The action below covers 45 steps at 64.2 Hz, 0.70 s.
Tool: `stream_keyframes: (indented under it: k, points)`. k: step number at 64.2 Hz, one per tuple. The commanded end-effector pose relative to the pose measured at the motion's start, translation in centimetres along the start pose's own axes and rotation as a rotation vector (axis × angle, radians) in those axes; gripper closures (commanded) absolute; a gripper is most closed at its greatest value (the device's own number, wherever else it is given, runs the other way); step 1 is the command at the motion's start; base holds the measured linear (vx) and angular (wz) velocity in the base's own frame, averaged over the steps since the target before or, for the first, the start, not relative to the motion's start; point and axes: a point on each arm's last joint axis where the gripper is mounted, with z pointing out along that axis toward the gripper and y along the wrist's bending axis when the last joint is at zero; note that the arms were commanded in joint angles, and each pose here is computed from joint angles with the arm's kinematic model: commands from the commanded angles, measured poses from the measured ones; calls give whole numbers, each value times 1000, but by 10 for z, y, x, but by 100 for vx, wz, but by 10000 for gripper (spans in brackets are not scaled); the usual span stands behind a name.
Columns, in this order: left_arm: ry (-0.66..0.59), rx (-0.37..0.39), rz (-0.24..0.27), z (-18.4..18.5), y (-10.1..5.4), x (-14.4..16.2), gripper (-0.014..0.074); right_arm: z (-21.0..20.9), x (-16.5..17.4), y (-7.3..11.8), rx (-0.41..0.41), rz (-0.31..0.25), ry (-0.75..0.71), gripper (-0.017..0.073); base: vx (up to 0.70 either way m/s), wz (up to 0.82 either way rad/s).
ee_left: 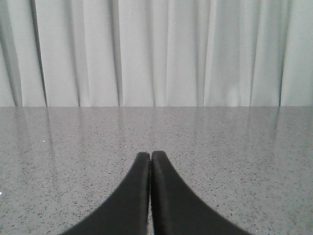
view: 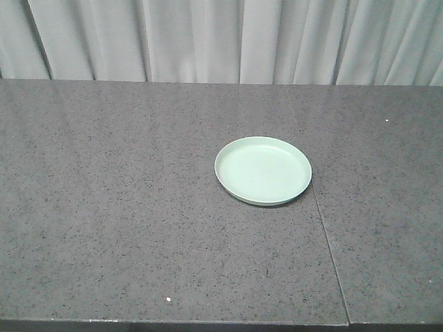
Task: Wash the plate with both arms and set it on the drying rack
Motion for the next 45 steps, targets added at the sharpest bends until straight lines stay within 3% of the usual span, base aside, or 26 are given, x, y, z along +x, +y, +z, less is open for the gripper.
stream_keyframes:
  k: [1,45]
  points:
    - [-65,11,-6,-1,-1,-2,599,0,-1,0,0,-4,-67,569,0,0]
    - [-65,11,-6,-1,-1,-2,599,0,-1,0,0,-4,-67,569,0,0]
